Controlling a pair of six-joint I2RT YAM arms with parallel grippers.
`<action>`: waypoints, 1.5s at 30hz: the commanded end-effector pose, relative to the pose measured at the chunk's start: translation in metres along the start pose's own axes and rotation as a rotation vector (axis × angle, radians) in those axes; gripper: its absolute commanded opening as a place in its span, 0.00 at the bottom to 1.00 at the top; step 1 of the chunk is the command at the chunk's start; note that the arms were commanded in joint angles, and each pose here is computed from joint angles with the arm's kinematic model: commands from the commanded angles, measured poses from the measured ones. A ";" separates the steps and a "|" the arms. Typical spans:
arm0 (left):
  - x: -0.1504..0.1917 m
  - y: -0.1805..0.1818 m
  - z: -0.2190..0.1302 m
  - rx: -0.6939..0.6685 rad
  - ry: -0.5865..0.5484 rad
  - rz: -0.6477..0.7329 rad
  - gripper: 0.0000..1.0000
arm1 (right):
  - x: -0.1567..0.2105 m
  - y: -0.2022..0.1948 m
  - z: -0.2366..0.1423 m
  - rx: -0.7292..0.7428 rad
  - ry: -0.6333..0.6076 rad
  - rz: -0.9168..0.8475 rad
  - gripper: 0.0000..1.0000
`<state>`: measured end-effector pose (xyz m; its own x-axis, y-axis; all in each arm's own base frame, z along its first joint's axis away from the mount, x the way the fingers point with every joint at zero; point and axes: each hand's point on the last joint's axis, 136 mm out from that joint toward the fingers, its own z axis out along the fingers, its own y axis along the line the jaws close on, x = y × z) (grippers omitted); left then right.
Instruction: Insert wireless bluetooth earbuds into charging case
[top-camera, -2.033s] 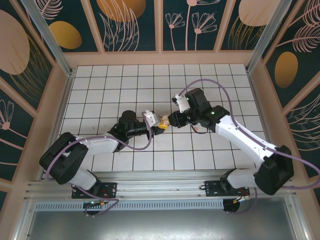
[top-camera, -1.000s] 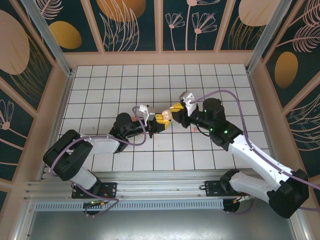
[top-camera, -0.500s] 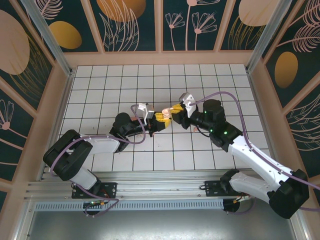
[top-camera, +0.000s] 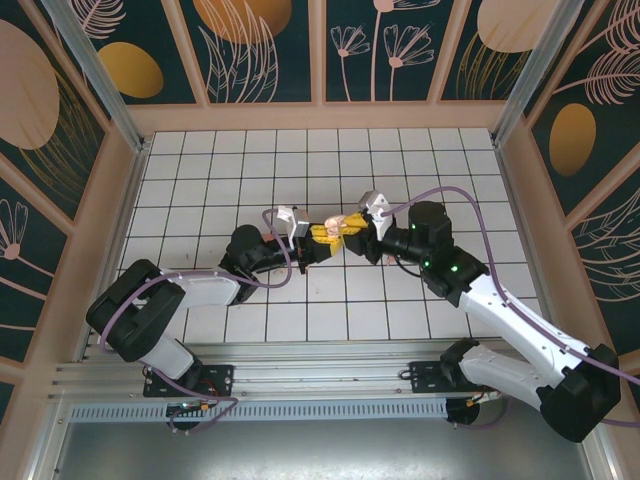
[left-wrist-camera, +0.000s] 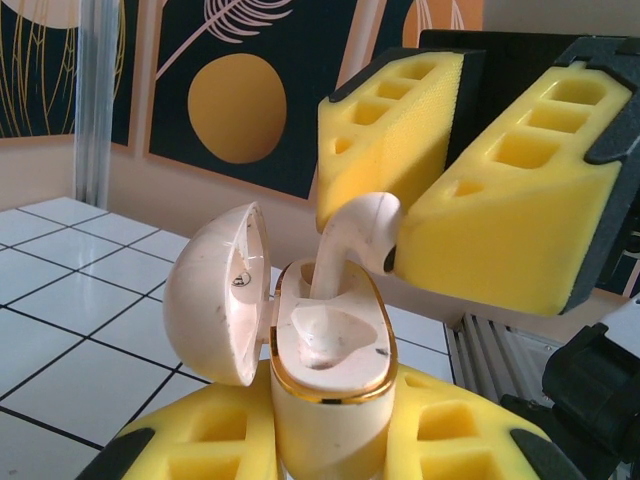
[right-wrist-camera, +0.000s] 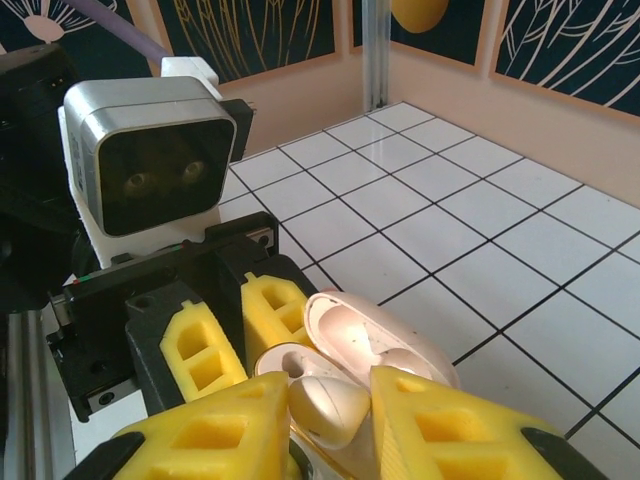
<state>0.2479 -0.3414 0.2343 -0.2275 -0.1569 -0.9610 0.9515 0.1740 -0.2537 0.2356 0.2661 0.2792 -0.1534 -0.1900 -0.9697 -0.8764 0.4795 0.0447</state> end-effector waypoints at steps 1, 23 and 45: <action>-0.032 -0.007 0.002 0.012 -0.076 0.088 0.14 | 0.016 0.005 0.002 -0.039 0.055 0.018 0.27; -0.011 0.005 0.003 -0.047 0.040 0.175 0.14 | 0.010 -0.020 -0.003 0.010 0.050 0.158 0.36; 0.050 0.038 -0.022 -0.239 0.200 0.117 0.14 | 0.173 -0.127 -0.028 0.423 0.822 0.514 0.40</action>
<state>0.2694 -0.3248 0.1770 -0.1925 0.0492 -0.9801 0.9046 0.3959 -0.1578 0.3036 0.1662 0.1226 -0.8814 -0.1881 -0.4332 -0.3401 0.8892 0.3060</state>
